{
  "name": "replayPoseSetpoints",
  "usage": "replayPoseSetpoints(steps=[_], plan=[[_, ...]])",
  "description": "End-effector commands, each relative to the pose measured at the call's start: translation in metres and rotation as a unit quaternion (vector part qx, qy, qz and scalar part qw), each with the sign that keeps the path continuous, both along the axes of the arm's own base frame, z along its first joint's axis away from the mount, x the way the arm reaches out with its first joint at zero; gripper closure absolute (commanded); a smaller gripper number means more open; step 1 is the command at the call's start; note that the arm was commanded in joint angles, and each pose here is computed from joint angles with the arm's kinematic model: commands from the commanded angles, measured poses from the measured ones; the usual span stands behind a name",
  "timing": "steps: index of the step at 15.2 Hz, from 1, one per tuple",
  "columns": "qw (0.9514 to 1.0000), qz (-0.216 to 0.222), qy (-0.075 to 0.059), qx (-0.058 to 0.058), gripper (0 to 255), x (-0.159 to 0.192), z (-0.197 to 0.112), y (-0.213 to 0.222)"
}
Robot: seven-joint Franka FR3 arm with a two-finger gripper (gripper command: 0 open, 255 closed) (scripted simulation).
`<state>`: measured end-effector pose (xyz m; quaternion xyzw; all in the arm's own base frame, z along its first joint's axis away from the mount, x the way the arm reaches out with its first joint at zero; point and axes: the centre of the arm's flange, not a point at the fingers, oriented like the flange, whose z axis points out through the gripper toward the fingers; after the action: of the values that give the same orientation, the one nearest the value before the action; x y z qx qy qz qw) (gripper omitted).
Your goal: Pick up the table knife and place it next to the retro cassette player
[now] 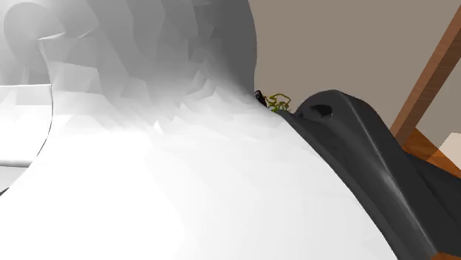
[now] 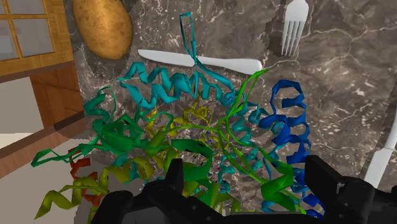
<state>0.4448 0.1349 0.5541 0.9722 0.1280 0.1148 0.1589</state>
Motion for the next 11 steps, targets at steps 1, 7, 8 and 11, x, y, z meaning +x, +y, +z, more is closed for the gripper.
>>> replayPoseSetpoints(steps=[1,7,8,11], plan=[[0.9999,-0.004,0.004,0.01,0,-0.001,-0.001,0.001],[0.9979,-0.015,0.041,0.048,0,0.034,-0.052,0.041],[0.9973,-0.017,0.047,0.054,0,0.04,-0.061,0.048],[0.9933,0.055,-0.053,-0.086,0,0.044,-0.023,0.037]])
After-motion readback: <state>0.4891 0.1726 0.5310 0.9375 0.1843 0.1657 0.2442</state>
